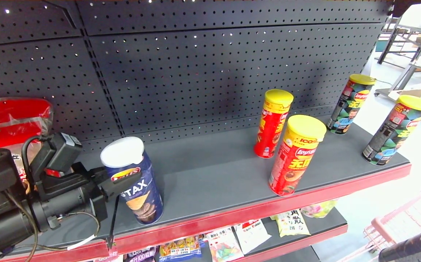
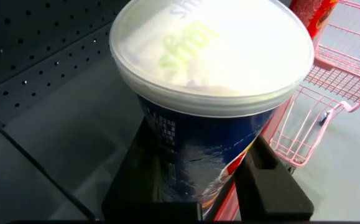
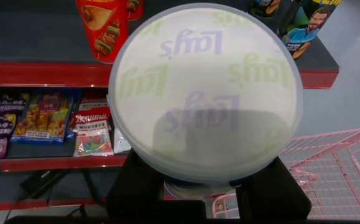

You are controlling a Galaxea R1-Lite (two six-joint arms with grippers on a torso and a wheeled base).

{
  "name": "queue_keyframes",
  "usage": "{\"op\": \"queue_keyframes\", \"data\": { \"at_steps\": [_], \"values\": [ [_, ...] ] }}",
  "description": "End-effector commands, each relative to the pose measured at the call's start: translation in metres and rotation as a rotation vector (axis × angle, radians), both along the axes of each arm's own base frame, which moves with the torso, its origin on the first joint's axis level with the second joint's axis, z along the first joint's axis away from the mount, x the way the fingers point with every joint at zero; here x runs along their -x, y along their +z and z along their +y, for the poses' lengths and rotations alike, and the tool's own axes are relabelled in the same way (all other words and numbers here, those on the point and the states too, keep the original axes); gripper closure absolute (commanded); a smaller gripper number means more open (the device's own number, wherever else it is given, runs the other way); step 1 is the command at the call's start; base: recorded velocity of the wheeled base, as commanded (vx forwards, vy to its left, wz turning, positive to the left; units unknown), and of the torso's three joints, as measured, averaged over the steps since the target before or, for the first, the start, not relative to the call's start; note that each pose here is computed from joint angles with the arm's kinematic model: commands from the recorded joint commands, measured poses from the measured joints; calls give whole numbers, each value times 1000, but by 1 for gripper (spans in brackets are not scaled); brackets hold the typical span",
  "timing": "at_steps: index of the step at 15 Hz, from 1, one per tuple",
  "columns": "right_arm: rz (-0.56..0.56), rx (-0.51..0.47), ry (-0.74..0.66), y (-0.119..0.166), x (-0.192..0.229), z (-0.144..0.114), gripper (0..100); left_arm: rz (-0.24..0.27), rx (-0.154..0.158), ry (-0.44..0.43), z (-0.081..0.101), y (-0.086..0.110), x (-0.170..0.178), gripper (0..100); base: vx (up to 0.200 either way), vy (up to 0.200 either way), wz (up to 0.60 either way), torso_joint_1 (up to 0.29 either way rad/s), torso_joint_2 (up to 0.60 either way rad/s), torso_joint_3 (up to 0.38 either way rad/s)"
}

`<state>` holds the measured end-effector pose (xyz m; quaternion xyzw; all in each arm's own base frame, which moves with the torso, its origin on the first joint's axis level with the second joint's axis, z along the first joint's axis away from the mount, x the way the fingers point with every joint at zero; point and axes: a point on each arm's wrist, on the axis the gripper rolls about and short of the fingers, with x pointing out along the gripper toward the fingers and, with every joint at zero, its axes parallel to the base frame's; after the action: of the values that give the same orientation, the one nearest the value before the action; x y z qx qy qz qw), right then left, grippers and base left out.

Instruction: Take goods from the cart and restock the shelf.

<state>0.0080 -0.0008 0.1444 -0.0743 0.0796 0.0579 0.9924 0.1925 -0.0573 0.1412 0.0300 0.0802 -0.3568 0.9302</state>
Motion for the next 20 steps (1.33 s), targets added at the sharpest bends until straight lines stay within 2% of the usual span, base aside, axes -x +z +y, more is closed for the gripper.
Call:
{"op": "queue_keyframes", "data": {
  "at_steps": [1, 4, 14, 15, 20],
  "values": [
    [3, 1, -1, 0, 0, 0, 100, -4, 3, -2, 0, 1, 1, 100, 0, 0, 0, 0, 0, 0],
    [0, 2, 0, 0, 0, 0, 100, -1, 14, -1, 0, 3, 3, 100, 0, 0, 0, 0, 0, 0],
    [-1, 0, -2, 1, 0, 0, 100, 22, 0, -1, 1, -4, 7, 100, 0, 0, 0, 0, 0, 0],
    [-1, 0, -2, 1, 0, 0, 100, 25, 0, -3, 2, -5, 8, 0, 0, 0, 0, 0, 0, 0],
    [-3, 1, 0, 1, 0, 0, 100, 21, -1, 0, 2, -5, 12, 0, 0, 0, 0, 0, 0, 0]
  ]
}}
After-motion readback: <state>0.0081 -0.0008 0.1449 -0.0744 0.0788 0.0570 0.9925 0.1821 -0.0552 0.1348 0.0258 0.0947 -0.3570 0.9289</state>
